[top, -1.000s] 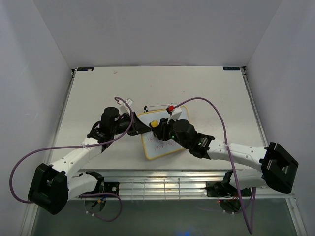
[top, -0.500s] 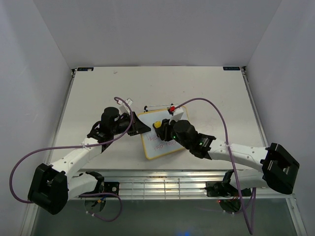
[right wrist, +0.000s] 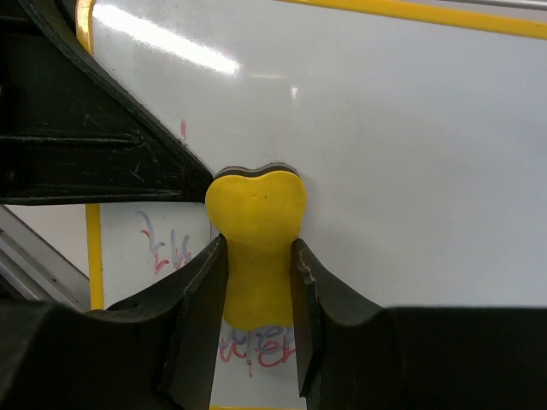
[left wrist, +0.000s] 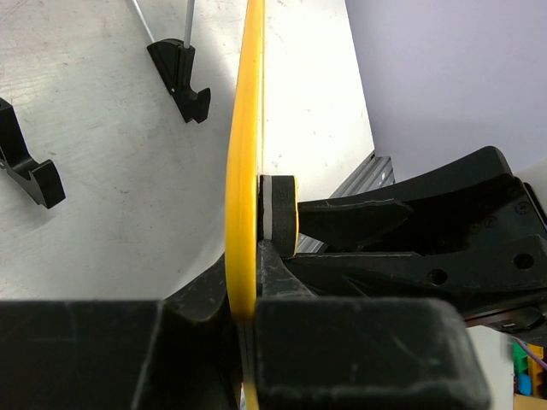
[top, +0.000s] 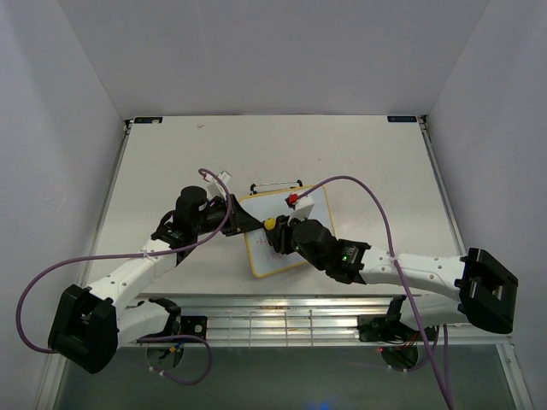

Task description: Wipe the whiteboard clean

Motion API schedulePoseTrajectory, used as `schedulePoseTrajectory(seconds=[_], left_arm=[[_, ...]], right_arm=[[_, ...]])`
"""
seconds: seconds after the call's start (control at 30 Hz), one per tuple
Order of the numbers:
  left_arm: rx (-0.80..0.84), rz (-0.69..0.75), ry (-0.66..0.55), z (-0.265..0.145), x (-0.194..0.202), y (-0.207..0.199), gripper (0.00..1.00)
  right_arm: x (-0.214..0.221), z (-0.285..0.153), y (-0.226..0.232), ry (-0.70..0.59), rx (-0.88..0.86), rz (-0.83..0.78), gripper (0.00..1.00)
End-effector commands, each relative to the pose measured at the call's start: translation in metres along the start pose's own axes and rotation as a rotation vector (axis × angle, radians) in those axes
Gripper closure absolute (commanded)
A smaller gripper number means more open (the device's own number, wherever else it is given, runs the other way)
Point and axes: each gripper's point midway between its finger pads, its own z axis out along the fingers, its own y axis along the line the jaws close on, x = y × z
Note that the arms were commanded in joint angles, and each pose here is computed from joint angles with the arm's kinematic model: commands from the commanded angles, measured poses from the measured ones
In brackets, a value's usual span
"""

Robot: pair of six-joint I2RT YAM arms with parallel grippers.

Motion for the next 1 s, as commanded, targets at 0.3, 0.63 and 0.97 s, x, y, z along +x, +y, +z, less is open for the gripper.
schedulePoseTrajectory(seconds=[0.3, 0.63, 0.97], left_arm=[[0.329, 0.16, -0.086, -0.021, -0.024, -0.095, 1.0], [0.322, 0.155, -0.093, -0.021, -0.023, -0.092, 1.0], [0.338, 0.137, -0.077, -0.02, -0.021, -0.093, 1.0]], right_arm=[[0.106, -0.019, -0.002, 0.335, -0.023, -0.057, 0.92], [0.117, -0.027, -0.011, 0.341, 0.004, -0.051, 0.92], [0.094, -0.012, 0.018, 0.301, -0.05, -0.05, 0.92]])
